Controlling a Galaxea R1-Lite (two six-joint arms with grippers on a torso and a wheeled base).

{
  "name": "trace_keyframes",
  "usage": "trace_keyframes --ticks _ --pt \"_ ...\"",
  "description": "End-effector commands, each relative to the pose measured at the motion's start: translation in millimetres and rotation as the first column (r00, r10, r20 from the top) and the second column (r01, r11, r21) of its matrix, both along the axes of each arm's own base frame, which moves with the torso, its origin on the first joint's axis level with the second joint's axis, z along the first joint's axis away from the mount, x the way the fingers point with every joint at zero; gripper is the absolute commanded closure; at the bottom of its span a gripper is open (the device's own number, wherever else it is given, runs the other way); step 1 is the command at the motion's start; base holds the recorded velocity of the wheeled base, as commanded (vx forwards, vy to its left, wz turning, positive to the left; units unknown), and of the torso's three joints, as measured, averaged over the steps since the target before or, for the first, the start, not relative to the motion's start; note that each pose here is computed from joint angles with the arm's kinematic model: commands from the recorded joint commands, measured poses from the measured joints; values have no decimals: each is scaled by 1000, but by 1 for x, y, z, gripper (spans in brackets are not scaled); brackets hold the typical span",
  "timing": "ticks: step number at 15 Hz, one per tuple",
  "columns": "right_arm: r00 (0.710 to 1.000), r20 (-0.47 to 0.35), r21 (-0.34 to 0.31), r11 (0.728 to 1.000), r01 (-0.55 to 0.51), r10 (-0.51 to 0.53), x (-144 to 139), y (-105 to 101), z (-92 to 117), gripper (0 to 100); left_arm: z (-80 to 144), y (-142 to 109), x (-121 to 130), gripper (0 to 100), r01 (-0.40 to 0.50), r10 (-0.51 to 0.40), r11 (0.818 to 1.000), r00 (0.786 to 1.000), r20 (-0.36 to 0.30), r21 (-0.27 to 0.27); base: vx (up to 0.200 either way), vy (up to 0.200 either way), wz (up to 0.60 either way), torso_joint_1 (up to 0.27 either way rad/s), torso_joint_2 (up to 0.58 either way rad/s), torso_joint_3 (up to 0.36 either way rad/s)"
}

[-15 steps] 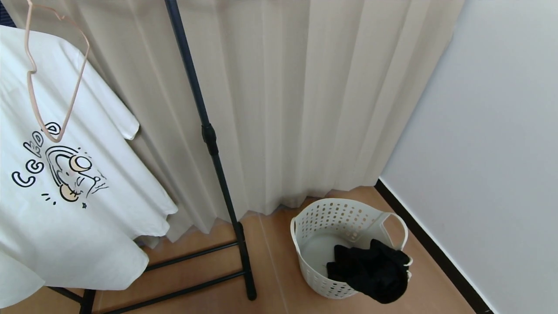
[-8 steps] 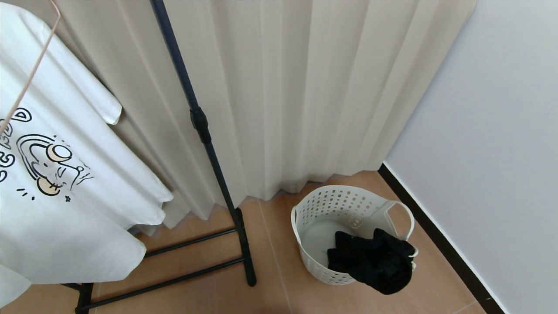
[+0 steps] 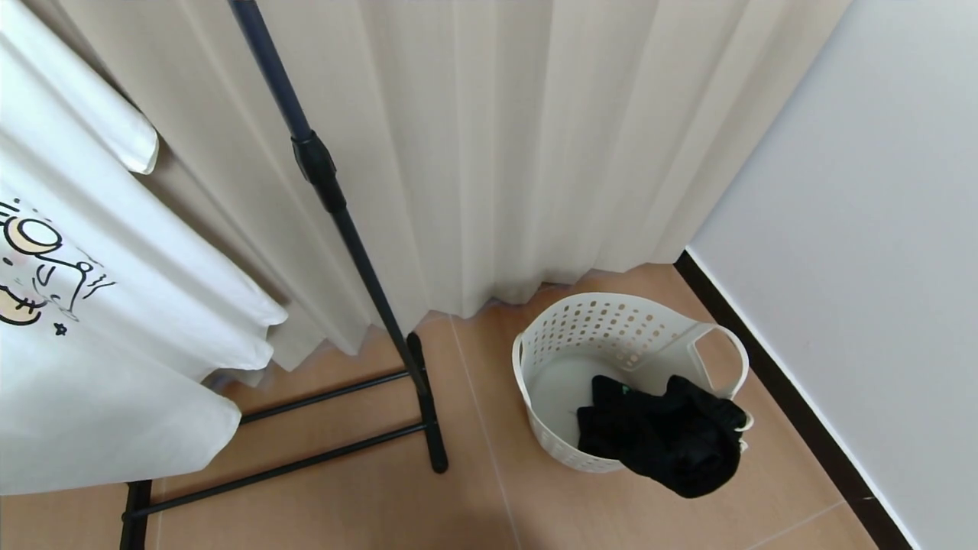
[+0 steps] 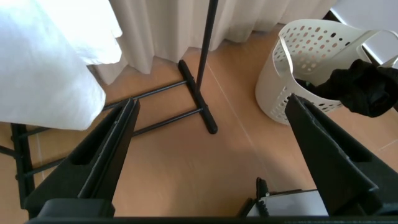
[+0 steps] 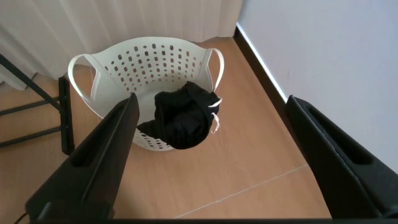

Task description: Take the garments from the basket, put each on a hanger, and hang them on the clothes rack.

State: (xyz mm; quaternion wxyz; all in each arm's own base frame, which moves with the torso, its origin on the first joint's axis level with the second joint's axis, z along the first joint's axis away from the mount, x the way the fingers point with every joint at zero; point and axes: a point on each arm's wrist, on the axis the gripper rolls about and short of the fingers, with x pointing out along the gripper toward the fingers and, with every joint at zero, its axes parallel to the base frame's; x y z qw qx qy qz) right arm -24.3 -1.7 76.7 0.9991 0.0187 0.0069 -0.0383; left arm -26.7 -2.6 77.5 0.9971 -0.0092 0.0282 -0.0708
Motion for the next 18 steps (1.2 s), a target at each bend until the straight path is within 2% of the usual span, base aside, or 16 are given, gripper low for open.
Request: trace_keyframes --ticks 1,9,18 --pt "1000 -2 0 1000 -1 1 0 0 0 0 0 0 0 0 1 -1 1000 1000 2 0 0 0 0 7 2 -203" --pt "1000 0 -3 1000 -1 1 0 0 0 0 0 0 0 0 -1 1 1000 1000 2 0 0 0 0 2 5 -181" --pt "1000 0 -3 1000 -1 1 0 0 0 0 0 0 0 0 -1 1 1000 1000 0 0 0 0 0 -61 326 249"
